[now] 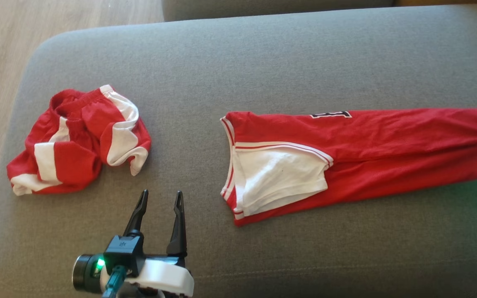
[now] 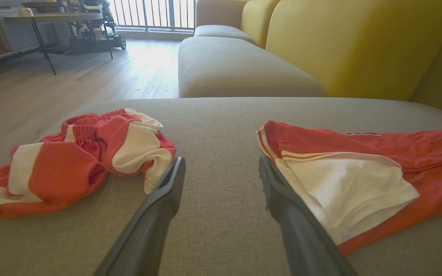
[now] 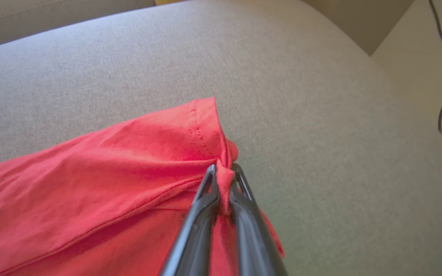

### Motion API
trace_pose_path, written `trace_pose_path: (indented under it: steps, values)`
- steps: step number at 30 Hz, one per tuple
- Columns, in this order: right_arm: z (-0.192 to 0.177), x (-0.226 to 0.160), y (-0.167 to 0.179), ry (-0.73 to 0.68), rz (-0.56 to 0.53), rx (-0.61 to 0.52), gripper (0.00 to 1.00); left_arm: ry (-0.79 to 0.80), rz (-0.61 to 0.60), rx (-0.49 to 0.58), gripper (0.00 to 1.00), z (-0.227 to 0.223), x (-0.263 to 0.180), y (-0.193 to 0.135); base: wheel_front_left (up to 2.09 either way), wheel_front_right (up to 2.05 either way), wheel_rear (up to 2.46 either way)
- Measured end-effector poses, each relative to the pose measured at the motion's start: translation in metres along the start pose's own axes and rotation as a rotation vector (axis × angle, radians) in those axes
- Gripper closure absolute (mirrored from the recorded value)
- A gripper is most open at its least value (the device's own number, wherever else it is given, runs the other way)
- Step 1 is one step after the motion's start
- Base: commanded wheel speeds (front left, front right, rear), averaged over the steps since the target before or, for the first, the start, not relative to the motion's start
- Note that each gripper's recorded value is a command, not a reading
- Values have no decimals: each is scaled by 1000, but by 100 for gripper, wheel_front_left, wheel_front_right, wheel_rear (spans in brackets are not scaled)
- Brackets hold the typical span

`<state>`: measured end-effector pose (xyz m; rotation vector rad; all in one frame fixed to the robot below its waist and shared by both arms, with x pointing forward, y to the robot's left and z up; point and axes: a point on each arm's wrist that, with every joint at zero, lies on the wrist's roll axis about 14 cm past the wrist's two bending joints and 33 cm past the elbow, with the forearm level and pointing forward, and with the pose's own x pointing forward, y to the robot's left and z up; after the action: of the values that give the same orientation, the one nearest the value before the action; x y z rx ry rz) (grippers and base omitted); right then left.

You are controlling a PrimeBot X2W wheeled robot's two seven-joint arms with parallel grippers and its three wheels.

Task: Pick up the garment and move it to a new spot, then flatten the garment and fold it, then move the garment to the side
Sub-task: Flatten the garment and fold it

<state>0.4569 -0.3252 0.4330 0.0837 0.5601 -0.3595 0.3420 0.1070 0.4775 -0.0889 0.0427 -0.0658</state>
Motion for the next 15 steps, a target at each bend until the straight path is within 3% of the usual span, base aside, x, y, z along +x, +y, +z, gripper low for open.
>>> trace_pose_path:
  steps: [3,7,15]
  values:
    - [26,-7,-2,-76,2,-57,100,-5,-23,3,0,1,0,-5,0,0,0]
    - [46,-15,9,-134,43,-44,100,-2,-43,-1,0,0,-2,-9,0,0,0]
    - [24,-33,60,-104,202,-5,100,-5,-61,2,0,0,-4,-13,0,0,0]
